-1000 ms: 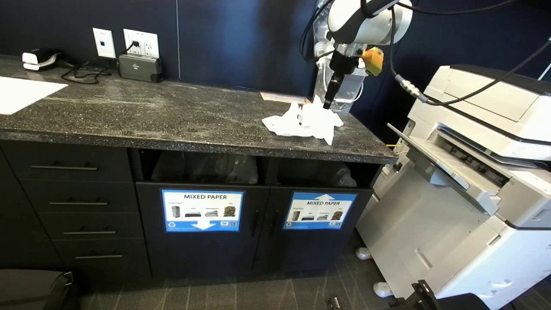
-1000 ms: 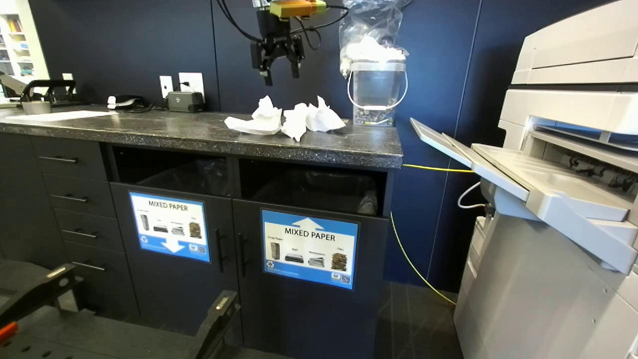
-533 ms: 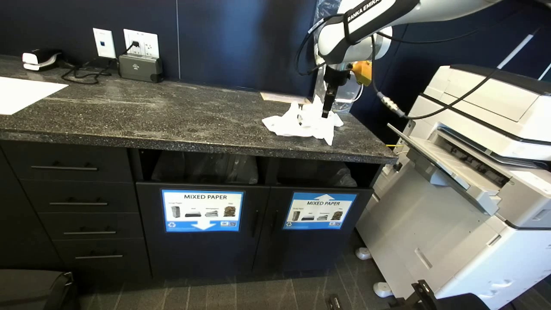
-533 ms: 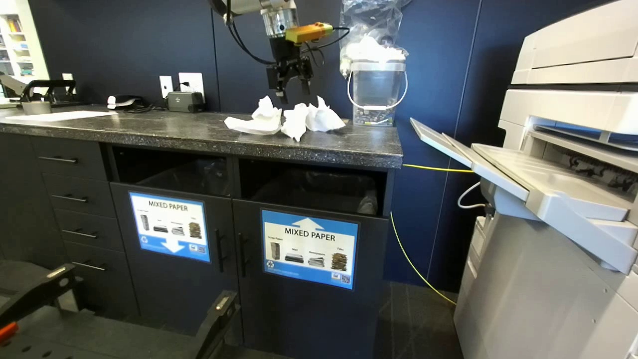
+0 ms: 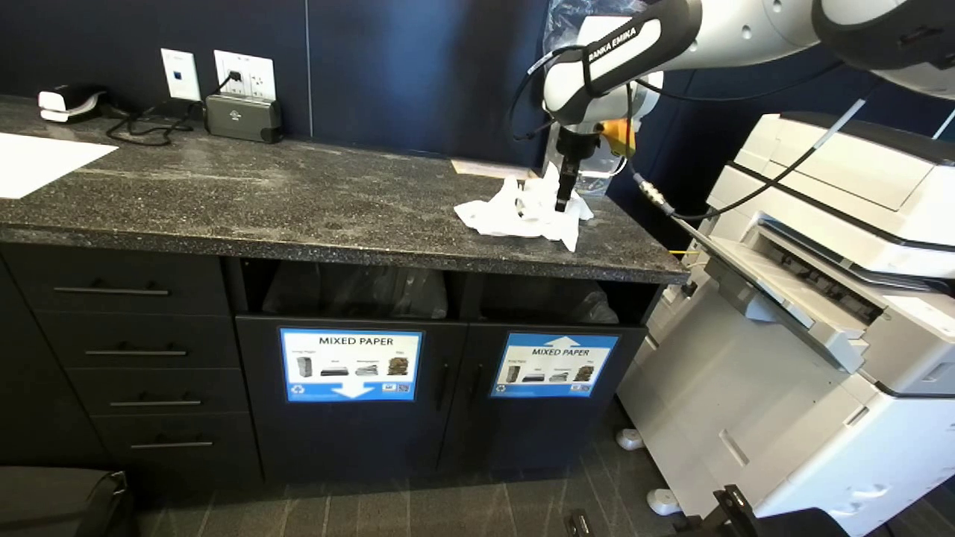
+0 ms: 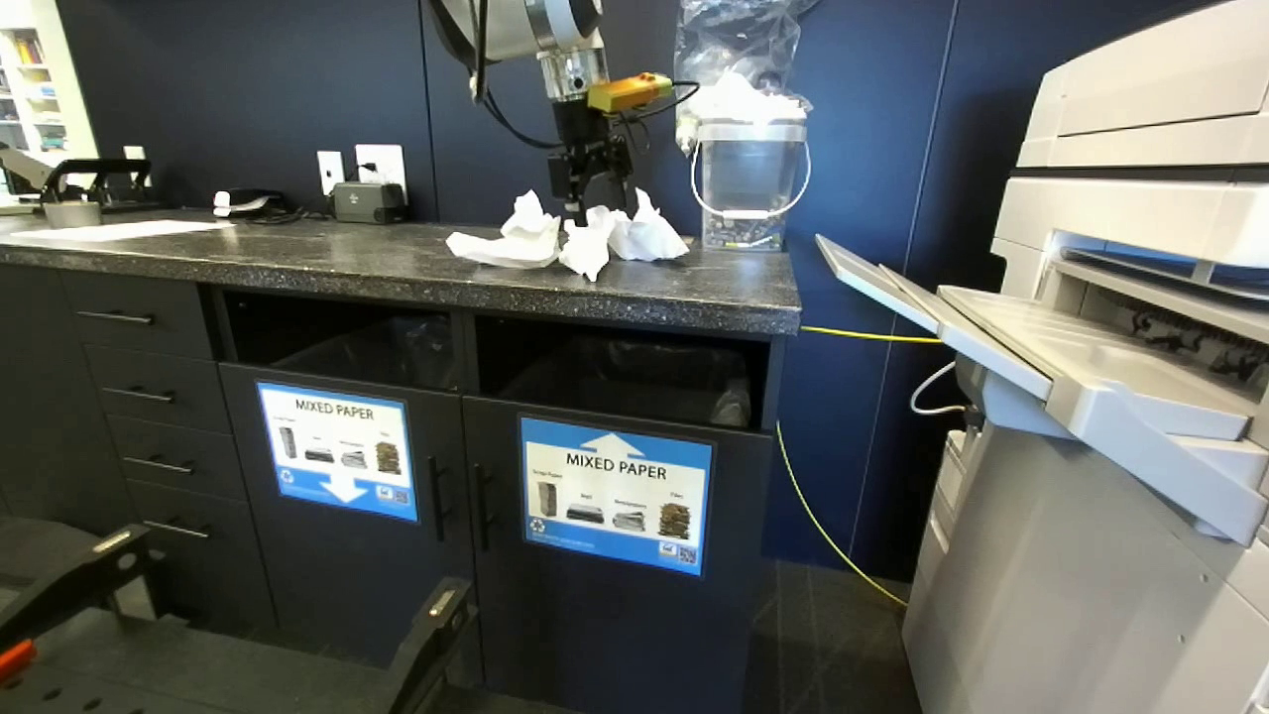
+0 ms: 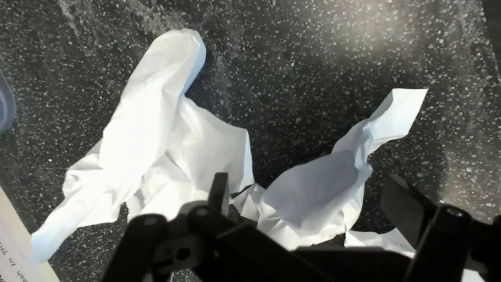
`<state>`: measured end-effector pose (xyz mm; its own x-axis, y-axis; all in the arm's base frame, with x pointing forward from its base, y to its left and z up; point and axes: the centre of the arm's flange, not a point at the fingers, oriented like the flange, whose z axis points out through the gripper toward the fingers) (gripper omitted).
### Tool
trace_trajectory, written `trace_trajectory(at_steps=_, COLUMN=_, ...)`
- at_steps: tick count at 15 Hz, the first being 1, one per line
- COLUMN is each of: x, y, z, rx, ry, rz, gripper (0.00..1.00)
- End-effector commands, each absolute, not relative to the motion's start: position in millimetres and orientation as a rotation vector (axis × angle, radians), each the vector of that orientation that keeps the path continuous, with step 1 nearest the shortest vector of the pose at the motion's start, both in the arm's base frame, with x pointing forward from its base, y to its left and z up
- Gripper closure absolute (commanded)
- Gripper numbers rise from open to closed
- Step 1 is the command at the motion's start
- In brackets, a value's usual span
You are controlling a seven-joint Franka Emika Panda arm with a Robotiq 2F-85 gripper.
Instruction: Pick up the paper from the counter and throw it in the bin
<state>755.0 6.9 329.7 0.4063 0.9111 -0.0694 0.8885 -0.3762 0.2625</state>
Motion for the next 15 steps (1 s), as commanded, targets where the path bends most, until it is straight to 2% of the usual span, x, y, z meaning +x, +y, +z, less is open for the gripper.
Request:
trace_trajectory(at_steps=1, x=765.4, y=8.7, z=336.2, rx=2.357, ry=1.636, rz=0.146, gripper=0.0)
trace_trajectory(at_steps=15, x=759.9, y=13.9, z=298.7, rx=2.338, ry=1.768, rz=0.021, gripper=0.0)
